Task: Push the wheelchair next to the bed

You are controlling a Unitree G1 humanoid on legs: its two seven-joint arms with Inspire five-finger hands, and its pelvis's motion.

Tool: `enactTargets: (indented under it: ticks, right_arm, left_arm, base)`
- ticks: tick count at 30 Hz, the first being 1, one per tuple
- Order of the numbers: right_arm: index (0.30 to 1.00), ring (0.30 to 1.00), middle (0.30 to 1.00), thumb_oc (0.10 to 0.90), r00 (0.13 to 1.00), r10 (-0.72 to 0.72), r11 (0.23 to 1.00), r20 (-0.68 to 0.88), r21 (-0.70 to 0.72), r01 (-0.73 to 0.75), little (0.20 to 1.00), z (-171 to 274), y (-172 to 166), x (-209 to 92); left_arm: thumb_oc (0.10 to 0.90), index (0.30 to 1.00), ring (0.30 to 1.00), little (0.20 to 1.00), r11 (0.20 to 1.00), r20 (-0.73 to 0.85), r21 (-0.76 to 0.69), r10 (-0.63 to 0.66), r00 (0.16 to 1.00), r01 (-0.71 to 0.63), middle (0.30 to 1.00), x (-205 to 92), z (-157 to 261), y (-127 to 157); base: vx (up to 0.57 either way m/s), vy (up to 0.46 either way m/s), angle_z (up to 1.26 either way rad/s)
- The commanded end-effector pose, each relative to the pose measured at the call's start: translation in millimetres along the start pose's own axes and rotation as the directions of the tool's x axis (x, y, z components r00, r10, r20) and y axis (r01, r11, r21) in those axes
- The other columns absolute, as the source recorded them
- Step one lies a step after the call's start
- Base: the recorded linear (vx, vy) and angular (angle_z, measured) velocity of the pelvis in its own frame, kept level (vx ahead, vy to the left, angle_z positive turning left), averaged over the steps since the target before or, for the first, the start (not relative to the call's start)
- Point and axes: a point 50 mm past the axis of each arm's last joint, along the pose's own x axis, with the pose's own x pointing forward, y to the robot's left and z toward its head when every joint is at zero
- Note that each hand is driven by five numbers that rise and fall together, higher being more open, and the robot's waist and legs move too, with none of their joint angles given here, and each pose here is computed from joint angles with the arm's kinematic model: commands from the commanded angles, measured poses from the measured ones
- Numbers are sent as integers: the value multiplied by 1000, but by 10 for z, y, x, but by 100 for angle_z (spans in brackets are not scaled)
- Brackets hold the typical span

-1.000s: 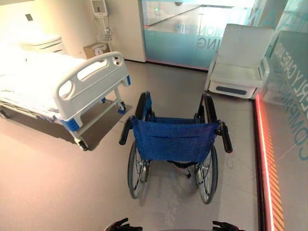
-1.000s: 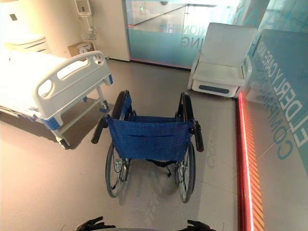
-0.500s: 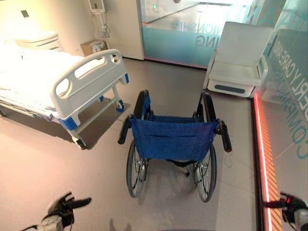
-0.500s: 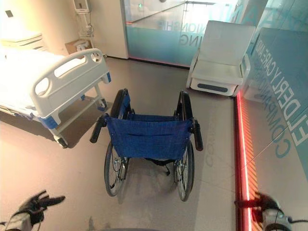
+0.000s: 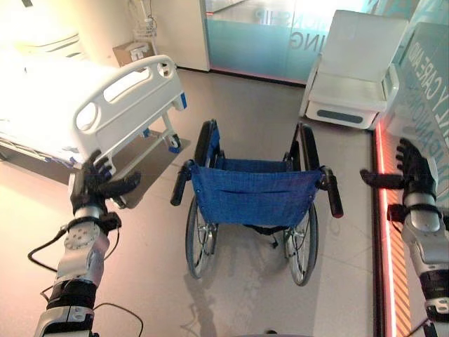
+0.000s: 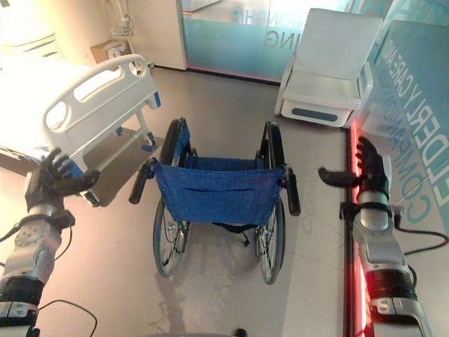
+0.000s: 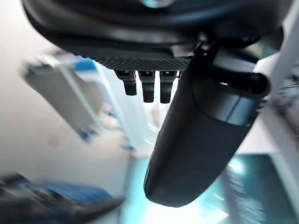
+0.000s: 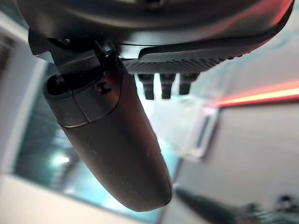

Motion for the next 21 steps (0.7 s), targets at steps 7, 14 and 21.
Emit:
enactTargets:
  ticks: [7,14,21]
  right_arm:
    - [900,900,900,800,906,89,945,413,254,-208,900,813,391,-93]
    - [900,900,900,800,908,261,878,328,311,-365,900,690,702,-156]
    - [900,900,900,800,928,320,877,191,310,-367,900,509,920,-126]
  left_arm:
    - [800,900,900,900,907,327,-221,-277,903,358,900,85,652,-588]
    - [800,900,900,900,885,274,-214,-352,895,413,900,75,527,-835]
    - [800,900,900,900,902,197,-140,-380,904,410,900,168,414,-1003]
  base:
    - [5,4,-2]
    - [8,3,-4]
    - [0,0,0]
